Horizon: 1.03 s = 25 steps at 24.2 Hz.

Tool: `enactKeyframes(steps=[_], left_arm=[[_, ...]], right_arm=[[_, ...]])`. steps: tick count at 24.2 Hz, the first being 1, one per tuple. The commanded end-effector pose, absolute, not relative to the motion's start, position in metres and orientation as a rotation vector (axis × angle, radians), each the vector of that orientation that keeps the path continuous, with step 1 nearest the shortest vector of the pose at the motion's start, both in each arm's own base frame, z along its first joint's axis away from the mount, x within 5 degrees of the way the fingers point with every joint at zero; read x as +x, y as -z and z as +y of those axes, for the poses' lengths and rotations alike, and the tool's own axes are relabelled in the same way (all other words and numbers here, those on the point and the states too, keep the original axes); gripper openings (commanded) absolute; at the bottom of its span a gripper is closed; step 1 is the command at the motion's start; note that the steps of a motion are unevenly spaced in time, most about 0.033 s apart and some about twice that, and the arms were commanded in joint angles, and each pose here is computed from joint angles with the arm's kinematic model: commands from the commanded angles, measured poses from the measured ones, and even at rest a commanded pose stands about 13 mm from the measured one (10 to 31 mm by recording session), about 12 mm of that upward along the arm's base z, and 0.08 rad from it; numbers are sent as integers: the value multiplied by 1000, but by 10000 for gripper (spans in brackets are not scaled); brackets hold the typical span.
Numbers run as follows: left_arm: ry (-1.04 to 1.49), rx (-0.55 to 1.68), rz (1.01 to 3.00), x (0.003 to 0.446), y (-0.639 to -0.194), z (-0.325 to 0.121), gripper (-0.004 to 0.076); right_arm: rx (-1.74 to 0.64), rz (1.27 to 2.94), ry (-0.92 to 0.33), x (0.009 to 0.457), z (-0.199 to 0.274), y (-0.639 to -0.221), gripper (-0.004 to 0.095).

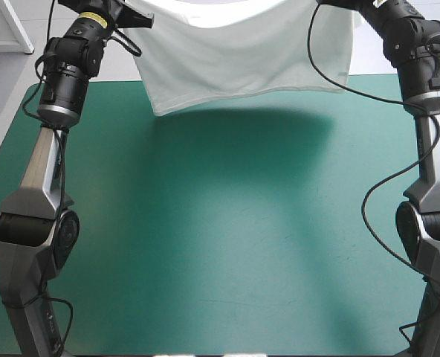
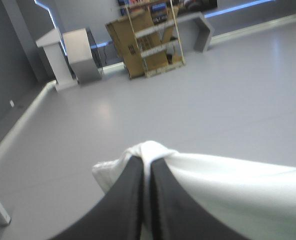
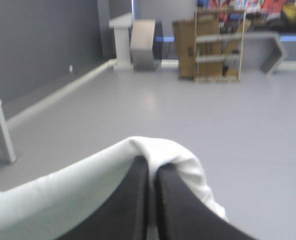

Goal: Fold the cloth

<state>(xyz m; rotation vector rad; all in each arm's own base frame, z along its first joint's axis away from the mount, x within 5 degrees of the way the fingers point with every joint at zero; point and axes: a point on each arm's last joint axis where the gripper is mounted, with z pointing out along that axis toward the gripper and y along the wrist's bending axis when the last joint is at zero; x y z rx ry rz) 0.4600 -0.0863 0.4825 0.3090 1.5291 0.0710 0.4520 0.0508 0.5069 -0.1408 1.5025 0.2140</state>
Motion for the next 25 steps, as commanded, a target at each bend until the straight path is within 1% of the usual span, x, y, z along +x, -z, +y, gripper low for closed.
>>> enactKeyframes(steps=[1,2,6,7,8,9,11,15,17,18,20,22,25], left_arm=[[-82,314,1603,449,-489,-83,19],[-87,332,1734,454,-472,-83,20],[-104,366,1988,451,-445,-81,20],[-103,378,2095,447,-435,-80,20],[-103,384,2150,444,-431,-79,20],[-88,404,2272,437,-422,-79,20],[-85,470,2401,429,-411,-80,20],[1,486,2456,415,-404,-83,20],[17,497,2508,402,-397,-81,20],[13,507,2565,388,-388,-78,20],[1,518,2618,372,-379,-74,20],[-27,537,2697,352,-361,-68,19],[-20,554,2779,320,-333,-62,20]], right_arm=[[-159,1674,-240,440,39,-505,-17],[-184,1823,-260,445,39,-485,-17],[-208,2096,-302,447,39,-449,-17],[-236,2237,-299,445,38,-434,-17],[-206,2260,-298,447,37,-428,-17],[-189,2307,-321,444,38,-419,-17],[-199,2382,-329,429,41,-409,-17],[-264,2516,-307,391,45,-386,-17],[-287,2593,-270,369,43,-371,-17],[-295,2658,-217,348,38,-358,-17],[-299,2700,-199,330,36,-349,-17],[-299,2728,-200,313,34,-343,-17],[-284,2769,-244,284,35,-333,-17]])
